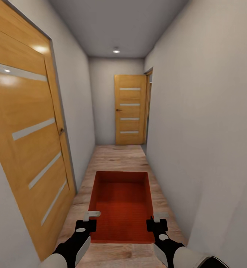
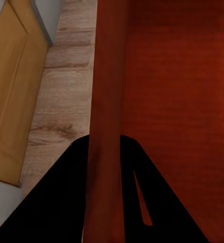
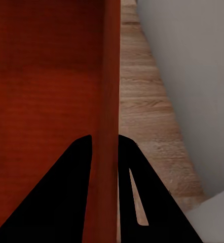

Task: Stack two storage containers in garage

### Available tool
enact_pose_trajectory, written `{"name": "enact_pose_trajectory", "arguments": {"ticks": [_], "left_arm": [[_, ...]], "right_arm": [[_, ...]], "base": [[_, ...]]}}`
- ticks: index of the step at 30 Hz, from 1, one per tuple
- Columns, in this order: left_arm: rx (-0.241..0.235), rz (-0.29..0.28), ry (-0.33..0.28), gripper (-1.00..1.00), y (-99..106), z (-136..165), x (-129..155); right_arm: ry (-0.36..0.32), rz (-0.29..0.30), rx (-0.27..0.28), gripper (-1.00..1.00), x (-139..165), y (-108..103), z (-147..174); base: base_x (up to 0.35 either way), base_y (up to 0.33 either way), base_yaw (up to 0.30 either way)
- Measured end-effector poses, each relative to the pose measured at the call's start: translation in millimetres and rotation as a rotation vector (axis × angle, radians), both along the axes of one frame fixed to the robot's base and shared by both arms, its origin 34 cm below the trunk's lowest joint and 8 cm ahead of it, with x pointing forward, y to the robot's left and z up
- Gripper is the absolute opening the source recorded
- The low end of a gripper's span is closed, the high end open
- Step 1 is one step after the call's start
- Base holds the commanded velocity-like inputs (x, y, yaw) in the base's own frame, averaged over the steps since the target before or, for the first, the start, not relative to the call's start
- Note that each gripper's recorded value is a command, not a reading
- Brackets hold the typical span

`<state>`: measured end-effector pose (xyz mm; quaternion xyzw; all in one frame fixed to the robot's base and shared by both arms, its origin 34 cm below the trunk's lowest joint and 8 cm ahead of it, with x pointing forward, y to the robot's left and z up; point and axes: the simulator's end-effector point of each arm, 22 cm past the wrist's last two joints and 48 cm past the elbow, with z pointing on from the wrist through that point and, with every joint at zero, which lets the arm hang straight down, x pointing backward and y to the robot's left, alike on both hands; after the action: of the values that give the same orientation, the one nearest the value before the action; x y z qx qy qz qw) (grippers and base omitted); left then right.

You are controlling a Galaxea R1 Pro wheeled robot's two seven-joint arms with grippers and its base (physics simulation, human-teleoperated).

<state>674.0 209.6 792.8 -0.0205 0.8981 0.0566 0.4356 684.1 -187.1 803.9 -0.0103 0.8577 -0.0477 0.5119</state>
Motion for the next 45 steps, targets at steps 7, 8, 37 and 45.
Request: {"name": "enact_pose_trajectory", "arguments": {"ticks": [7, 8, 37, 45], "left_arm": [[0.000, 0.000, -0.001, -1.00, 0.3, 0.1, 0.1], [0.000, 0.000, -0.001, -1.00, 0.3, 0.2, 0.2], [0.001, 0.001, -0.003, -1.00, 0.1, 0.8, 0.5], [0.000, 0.001, -0.003, -1.00, 0.2, 0.8, 0.6]], "right_arm": [[0.000, 0.000, 0.001, -1.00, 0.1, 0.3, 0.1], [0.000, 0.001, 0.001, -1.00, 0.1, 0.3, 0.1], [-0.002, 0.000, -0.002, -1.00, 0.6, 0.1, 0.8], [-0.002, 0.001, -0.002, -1.00, 0.6, 0.1, 0.8]], "base": [[0.324, 0.000, 0.000], [0.324, 0.000, 0.000], [0.324, 0.000, 0.051], [0.324, 0.000, 0.001]]}}
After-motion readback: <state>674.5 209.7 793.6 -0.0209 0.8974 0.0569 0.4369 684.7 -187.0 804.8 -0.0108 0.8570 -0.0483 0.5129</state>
